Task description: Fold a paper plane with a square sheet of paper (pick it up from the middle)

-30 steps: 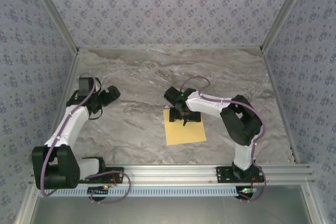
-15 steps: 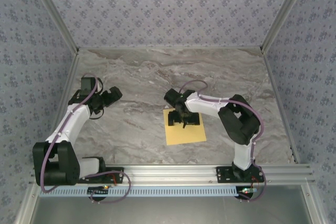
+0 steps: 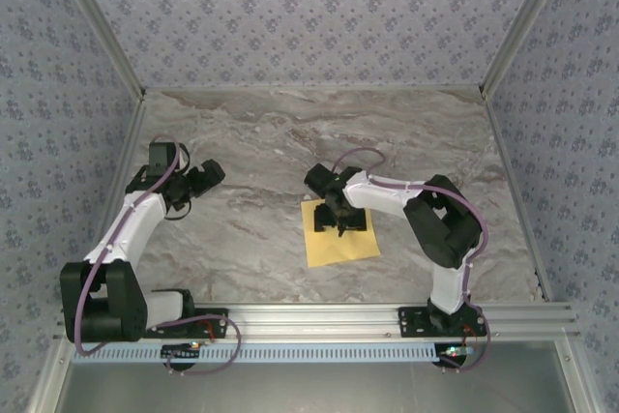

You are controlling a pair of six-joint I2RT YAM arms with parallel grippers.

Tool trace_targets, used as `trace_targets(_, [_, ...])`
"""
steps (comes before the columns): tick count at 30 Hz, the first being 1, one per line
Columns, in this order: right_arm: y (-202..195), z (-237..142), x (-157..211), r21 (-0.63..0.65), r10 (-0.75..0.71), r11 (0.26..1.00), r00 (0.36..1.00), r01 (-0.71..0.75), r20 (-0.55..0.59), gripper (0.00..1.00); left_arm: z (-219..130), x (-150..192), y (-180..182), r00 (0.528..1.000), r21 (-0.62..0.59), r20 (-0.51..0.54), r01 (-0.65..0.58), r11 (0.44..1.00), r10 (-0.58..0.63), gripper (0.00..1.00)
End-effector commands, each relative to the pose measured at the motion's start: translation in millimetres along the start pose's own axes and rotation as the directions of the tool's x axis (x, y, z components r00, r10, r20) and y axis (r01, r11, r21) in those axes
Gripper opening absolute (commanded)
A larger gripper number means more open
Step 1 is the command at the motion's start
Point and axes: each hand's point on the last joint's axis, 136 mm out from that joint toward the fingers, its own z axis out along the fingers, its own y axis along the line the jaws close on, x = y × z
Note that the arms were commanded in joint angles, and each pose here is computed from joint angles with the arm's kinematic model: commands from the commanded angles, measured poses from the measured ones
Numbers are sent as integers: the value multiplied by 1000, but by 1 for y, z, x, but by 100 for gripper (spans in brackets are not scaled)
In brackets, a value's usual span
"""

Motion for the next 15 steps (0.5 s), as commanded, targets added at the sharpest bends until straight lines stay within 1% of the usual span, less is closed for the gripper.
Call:
trace_targets(1, [-34, 55, 39, 127, 15, 992, 988, 5, -155, 82, -4, -5, -8, 1000, 15, 5, -13, 1000, 13, 99])
trace_targets(4, [-34, 51, 35, 121, 15, 993, 990, 2, -141, 79, -4, -5, -8, 1000, 14, 4, -14, 1000, 14, 99])
trace_targets(8, [-28, 32, 24, 91, 13, 996, 996, -5, -89, 76, -4, -5, -9, 1000, 16, 4, -13, 1000, 13, 99])
trace_targets(11, [-26, 9, 14, 97, -1, 995, 999, 4, -36, 85, -4, -4, -9, 1000, 17, 2, -14, 1000, 14, 99])
trace_targets(15, [-21, -29, 2, 129, -48, 991, 997, 40, 61, 93, -3, -4, -10, 1000, 16, 0, -16, 1000, 16, 99])
